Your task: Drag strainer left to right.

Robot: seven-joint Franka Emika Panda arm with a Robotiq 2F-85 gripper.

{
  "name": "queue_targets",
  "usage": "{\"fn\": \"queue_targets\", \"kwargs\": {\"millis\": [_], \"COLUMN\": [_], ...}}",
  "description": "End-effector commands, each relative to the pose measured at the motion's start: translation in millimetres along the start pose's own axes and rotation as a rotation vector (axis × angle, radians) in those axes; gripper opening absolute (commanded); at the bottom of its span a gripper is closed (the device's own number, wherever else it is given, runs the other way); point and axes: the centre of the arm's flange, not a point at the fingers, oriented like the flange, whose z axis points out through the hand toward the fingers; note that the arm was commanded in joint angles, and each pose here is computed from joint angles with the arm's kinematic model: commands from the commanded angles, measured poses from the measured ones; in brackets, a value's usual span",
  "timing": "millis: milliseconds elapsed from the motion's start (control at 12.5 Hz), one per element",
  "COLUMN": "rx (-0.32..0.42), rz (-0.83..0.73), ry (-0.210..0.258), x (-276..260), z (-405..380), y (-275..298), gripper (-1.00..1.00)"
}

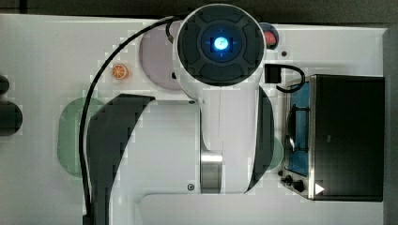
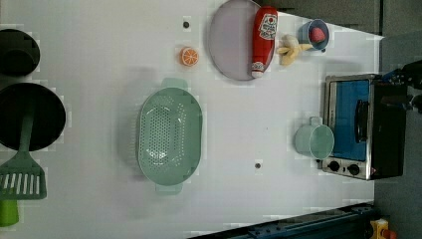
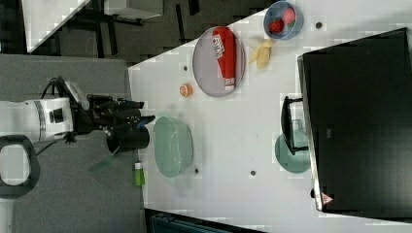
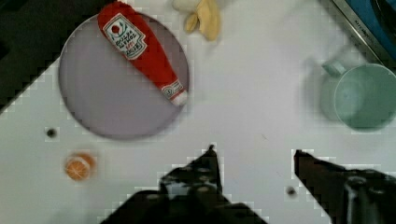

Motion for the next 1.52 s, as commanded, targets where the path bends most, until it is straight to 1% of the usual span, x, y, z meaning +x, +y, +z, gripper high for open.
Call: {"fn": "queue_targets", "kwargs": {"millis": [80,240,480,640,720,880,960,1120,1200,1360,1520], "rx": [0.021,0.019,0.002,-0.041,-0.066,-0.116,-0.124,-0.1,-0.084,-0.069,-0.07], "rz": [0.142,0.138,0.065,0.024,0.033,0.097,0.14,0.231,0.282,0.418,0.55], "ry": [0.006,0.006,-0.012,-0.021,-0.023,-0.022,-0.013,0.004,0.004,-0.013,-0.043], "x": [-56,-59,-85,-117,-135,-177,-198,-236,-254,-285,-303], "z": [-83,-82,-69,-51,-41,-15,-3,22,35,70,114], "y": [105,100,58,17,-4,-46,-66,-105,-122,-148,-166], "gripper": [0.6,1.0,1.0,1.0,1.0,1.0,1.0,1.0,1.0,1.0,1.0]}}
